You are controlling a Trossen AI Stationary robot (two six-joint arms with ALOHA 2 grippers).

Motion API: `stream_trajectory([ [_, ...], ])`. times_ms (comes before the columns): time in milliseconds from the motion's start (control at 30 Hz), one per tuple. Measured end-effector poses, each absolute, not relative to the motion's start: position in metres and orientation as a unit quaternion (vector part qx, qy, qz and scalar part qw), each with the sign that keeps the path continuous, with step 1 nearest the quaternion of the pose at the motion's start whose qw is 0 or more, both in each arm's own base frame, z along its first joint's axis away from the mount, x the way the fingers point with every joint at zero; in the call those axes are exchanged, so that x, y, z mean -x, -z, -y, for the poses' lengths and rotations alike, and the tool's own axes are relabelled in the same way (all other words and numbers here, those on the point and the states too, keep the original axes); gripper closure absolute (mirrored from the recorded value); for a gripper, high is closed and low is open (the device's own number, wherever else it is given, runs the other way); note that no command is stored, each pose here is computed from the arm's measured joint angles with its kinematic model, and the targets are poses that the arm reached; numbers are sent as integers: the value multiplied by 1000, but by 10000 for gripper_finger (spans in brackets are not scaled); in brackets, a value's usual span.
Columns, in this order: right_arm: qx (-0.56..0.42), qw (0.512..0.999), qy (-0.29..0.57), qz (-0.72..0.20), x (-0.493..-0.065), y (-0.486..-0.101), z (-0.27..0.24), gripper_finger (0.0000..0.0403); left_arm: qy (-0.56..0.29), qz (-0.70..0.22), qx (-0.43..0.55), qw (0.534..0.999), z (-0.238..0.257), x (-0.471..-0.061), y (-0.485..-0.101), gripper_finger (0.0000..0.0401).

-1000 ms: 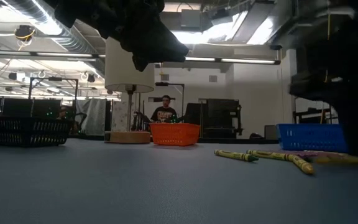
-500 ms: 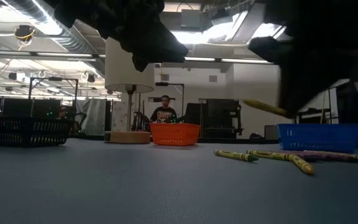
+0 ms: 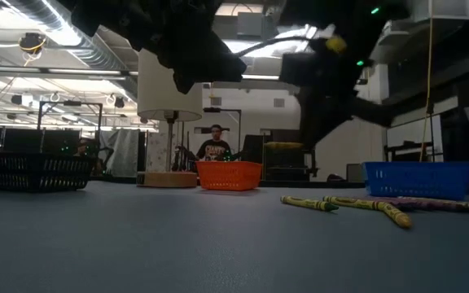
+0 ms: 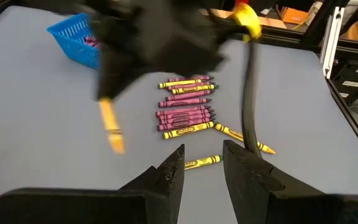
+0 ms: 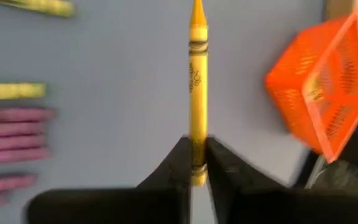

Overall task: Sort crayons
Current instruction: Put the yellow crayon into the orange basket

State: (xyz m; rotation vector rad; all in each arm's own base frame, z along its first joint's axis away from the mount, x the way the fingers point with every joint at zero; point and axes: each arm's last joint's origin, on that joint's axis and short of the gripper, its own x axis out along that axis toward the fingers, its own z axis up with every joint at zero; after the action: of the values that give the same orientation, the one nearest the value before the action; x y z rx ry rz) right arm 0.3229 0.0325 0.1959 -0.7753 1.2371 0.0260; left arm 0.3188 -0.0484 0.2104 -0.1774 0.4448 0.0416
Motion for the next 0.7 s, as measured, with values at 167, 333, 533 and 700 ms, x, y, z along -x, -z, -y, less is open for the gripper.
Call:
stream_trajectory([
  [167,390,739,-9,-550,-333,-199,7,375,-21,-220,88,971,48,-319,-210,303],
  [333,466,724,-5,-508,-344,-207,44,375,-21,-220,88,971,48,-319,-210,303],
  [533,522,728,-38,-443,-351,-215,85,375,-21,-220,88,971,48,-319,-210,303],
  [700,520,749,-42,-407,-354,-211,111,375,-21,-220,88,971,48,-319,-210,303],
])
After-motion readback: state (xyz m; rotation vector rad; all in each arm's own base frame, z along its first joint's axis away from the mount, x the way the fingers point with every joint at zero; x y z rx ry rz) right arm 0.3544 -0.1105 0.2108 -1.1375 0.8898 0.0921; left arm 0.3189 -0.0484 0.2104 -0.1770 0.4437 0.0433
